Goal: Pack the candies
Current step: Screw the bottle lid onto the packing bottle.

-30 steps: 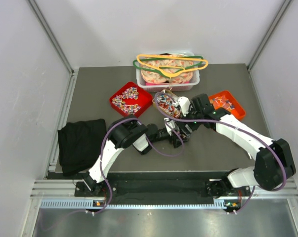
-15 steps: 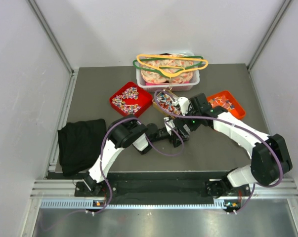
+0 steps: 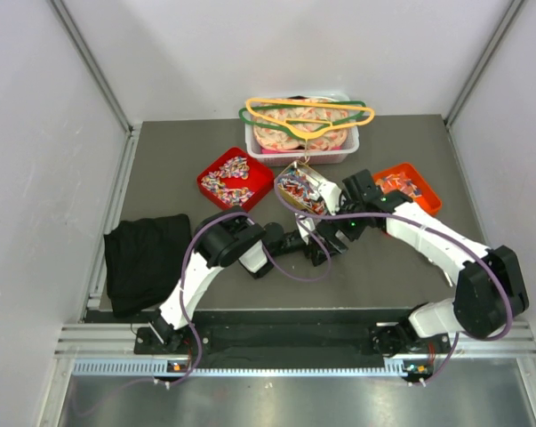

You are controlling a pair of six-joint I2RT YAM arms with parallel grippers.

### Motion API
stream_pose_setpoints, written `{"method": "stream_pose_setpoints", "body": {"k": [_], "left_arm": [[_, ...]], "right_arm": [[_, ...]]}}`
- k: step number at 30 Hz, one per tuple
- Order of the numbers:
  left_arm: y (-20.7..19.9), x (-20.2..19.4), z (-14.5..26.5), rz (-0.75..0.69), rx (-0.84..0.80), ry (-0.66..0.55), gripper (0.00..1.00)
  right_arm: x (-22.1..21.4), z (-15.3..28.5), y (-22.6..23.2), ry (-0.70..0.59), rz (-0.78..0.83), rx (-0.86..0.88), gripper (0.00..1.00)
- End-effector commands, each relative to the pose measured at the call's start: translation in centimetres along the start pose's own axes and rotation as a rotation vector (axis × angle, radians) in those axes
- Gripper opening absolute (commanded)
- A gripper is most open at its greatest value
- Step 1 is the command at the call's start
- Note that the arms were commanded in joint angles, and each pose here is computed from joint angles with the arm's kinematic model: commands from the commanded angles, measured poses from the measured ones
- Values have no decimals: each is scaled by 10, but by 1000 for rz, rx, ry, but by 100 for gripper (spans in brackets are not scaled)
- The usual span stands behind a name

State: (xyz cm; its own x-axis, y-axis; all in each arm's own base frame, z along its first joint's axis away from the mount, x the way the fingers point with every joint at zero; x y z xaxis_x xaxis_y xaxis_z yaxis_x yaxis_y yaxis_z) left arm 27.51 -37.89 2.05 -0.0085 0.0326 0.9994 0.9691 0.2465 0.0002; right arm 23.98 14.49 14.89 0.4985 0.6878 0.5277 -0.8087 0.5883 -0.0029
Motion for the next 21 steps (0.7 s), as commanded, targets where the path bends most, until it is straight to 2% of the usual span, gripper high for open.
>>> {"method": "stream_pose_setpoints", "body": {"k": [1, 9, 17, 21], "left_arm": [[-6, -3, 6, 53, 7, -70, 98], [-6, -3, 7, 49, 4, -70, 98], [-6, -3, 7, 50, 3, -69, 98], [-6, -2, 6, 48, 1, -72, 98]], "right_arm": [[16, 16, -6, -25, 115, -36, 99], [34, 22, -18, -38, 246, -65, 99], [46, 11, -14, 15, 324, 97, 99], [50, 7, -17, 24, 338, 107, 99]]}}
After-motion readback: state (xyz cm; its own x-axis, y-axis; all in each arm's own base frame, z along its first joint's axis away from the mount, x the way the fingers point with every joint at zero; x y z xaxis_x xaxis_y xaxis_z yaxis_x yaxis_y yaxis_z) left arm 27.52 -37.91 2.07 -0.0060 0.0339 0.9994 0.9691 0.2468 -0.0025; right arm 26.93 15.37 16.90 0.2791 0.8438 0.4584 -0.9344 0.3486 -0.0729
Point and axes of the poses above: each gripper's point midway between its finger pads, its own z axis back along the fingers, its own y axis along the line the jaws close on, x = y × z, the point moved 6 cm from there along z, back along the fingers, and after that the axes turned 1 degree about -z, right-handed, at the moved point
